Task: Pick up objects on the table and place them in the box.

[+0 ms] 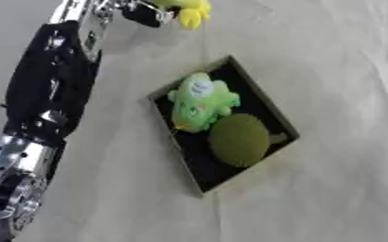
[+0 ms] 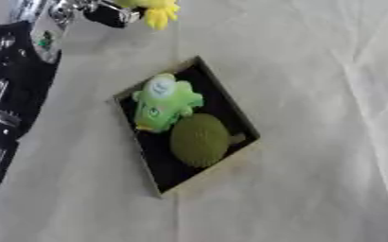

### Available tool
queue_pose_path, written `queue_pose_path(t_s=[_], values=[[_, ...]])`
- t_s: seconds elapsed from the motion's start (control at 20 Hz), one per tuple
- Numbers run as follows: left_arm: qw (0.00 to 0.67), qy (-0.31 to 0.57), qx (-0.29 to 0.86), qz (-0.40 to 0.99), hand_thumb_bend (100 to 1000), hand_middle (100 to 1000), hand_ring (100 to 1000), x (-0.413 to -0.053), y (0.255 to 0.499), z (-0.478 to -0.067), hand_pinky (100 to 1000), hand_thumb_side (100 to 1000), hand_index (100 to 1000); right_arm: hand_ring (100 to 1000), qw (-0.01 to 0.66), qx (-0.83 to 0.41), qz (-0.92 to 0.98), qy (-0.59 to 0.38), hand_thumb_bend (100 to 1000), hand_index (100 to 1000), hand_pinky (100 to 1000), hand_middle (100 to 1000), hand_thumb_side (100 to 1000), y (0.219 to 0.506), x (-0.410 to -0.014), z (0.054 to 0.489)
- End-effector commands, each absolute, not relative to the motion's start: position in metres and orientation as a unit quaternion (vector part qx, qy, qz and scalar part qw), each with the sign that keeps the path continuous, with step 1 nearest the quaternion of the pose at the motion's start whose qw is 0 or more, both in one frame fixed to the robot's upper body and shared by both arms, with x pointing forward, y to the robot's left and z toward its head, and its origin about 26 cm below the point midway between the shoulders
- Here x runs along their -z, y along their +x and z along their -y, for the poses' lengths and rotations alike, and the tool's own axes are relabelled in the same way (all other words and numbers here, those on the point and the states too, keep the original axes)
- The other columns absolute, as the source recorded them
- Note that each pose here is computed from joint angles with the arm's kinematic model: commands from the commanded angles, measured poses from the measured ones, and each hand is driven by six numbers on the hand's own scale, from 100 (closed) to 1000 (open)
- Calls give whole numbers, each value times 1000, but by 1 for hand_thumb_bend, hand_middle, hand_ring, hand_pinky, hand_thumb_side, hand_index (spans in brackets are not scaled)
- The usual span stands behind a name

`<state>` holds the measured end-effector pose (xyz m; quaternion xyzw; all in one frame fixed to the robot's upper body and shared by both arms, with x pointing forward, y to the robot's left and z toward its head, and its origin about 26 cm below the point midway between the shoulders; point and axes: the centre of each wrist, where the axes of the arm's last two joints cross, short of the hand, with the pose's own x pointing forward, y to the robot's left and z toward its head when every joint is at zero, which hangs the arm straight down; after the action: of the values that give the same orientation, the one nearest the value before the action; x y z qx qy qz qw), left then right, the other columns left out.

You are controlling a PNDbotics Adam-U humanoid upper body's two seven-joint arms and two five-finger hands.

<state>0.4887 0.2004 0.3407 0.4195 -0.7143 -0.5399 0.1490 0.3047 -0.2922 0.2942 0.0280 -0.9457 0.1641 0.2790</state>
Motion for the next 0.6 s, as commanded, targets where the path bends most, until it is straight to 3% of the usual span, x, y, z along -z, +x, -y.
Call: queue_pose_path(t_s=[0.05,0.25,0.3,0.6], values=[[128,400,542,728,143,488,547,-358,479,-196,673,146,679,849,267,-172,948,22,100,760,914,555,524,300,-302,295],[134,386,545,732,143,488,547,-362,475,-195,673,146,679,849,267,-172,948,22,100,760,914,555,524,300,-302,295],[133,381,549,732,100,501,559,-361,474,-192,691,171,696,849,268,-173,948,21,100,760,913,555,524,300,-302,294],[63,290,599,744,100,515,576,-325,456,-137,708,179,711,849,274,-166,947,4,100,760,913,556,524,299,-299,300]])
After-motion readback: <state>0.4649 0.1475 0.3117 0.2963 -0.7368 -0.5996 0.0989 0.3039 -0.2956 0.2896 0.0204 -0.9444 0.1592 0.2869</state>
